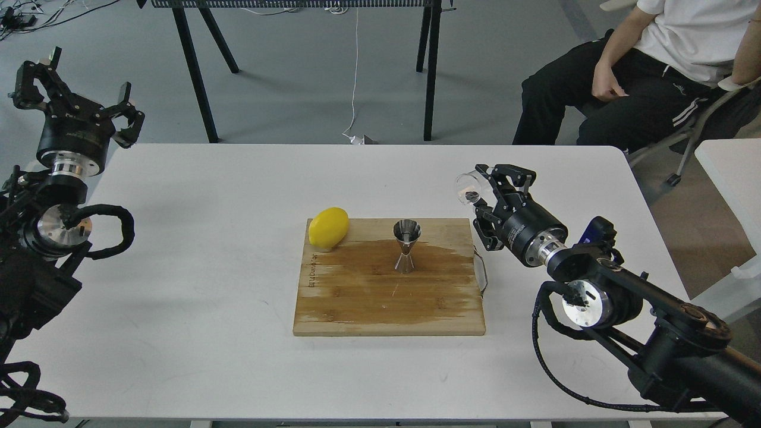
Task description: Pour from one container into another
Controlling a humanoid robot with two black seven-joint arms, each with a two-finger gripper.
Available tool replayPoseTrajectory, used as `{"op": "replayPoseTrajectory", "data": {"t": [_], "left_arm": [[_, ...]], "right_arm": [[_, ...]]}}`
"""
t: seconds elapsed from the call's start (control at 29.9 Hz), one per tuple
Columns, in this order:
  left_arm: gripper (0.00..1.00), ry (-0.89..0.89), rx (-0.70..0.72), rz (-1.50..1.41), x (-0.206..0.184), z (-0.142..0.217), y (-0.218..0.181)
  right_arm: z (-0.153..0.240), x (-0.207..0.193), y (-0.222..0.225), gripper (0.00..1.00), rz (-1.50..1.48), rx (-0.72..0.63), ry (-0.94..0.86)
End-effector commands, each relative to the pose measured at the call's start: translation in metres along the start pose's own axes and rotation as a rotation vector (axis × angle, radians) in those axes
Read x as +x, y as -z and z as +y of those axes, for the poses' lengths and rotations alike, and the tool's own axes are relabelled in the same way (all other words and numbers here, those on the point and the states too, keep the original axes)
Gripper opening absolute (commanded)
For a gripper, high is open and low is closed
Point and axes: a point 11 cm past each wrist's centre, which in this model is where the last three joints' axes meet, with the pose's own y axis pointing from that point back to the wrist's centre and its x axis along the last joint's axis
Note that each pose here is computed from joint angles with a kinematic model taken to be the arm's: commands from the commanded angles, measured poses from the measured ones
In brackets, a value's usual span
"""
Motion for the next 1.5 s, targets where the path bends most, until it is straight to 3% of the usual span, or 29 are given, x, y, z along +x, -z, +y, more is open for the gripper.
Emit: {"op": "replayPoseTrajectory", "data": {"t": [0.0,0.23,0.37,0.9,1.34,1.47], "left_arm": [[1.00,0.000,0.000,-0.001,0.000,0.000,0.000],[1.00,-0.003,0.005,0.000,0.001,0.002,0.002],[1.00,-0.001,0.003,0.001,0.000,0.001,0.002],[1.00,-0.006,0.006,-0.002,0.003,0.003,0.002],[1.00,-0.007,0.006,-0.003,0.004,0.003,0.002],[1.00,-0.006,0.006,-0.003,0.003,0.003,0.001]], "right_arm": [[0.005,0.038,-0.004,0.29,-0.218,-0.019,-0.053],[0.022,0.116,-0.017,0.29,-0.669,0.002,-0.102],[0.024,0.135,-0.032,0.29,-0.810,0.033,-0.114],[0.022,0.150,-0.052,0.31,-0.995,0.097,-0.156],[0.030,0.167,-0.060,0.41,-1.007,0.110,-0.216],[0.030,0.167,-0.059,0.49,-1.008,0.112,-0.214]]}}
